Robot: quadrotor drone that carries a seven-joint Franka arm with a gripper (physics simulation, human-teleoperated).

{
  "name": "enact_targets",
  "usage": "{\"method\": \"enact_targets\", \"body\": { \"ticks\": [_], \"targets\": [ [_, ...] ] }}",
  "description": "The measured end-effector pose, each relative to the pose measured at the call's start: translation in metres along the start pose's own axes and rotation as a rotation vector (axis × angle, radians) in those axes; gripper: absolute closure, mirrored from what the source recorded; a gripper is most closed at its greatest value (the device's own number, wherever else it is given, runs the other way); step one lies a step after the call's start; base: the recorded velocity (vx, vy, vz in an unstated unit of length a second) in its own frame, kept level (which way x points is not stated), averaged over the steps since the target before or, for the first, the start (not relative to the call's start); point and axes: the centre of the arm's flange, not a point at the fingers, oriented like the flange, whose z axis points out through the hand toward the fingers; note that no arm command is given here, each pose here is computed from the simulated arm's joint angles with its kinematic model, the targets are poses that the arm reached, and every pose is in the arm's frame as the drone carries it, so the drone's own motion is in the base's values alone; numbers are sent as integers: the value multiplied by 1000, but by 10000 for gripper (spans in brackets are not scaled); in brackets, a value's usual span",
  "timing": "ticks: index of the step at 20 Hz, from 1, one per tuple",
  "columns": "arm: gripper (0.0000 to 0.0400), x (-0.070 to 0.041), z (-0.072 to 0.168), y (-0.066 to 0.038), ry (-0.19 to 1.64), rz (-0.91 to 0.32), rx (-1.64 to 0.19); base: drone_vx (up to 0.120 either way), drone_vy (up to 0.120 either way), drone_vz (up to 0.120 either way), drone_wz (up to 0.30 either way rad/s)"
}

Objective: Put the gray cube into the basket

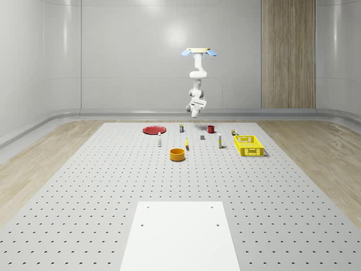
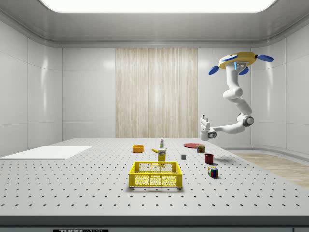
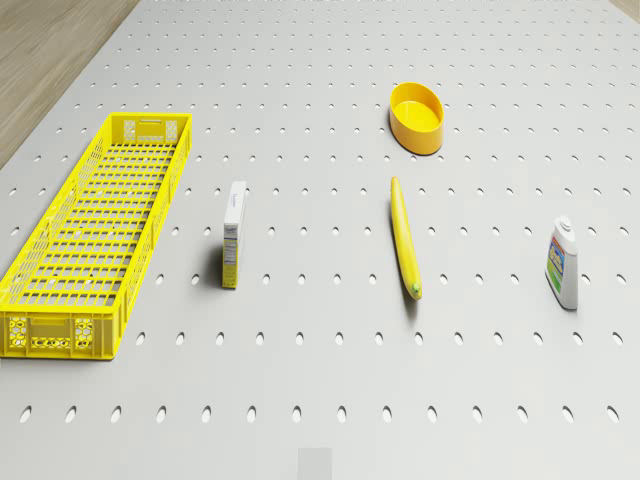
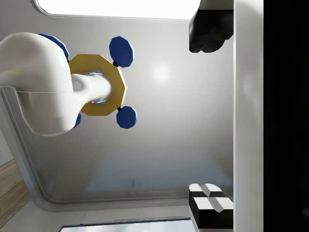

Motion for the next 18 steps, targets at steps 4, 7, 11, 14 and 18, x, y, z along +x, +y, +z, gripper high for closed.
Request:
{"method": "enact_targets", "body": {
  "ticks": [4, 7, 11, 14, 18],
  "targets": [
    [0, -23, 6, -22, 232, -7, -229, 120, 0, -90, 0],
    [0, -47, 25, -45, 506, -15, -503, 120, 0, -107, 0],
    [0, -70, 82, -67, 979, -28, -977, 120, 0, -120, 0],
    [0, -69, 129, -65, 1317, -37, -1318, 120, 0, -120, 0],
    [0, -54, 167, -49, 1632, -48, -1635, 120, 0, -120, 0]
  ]
}}
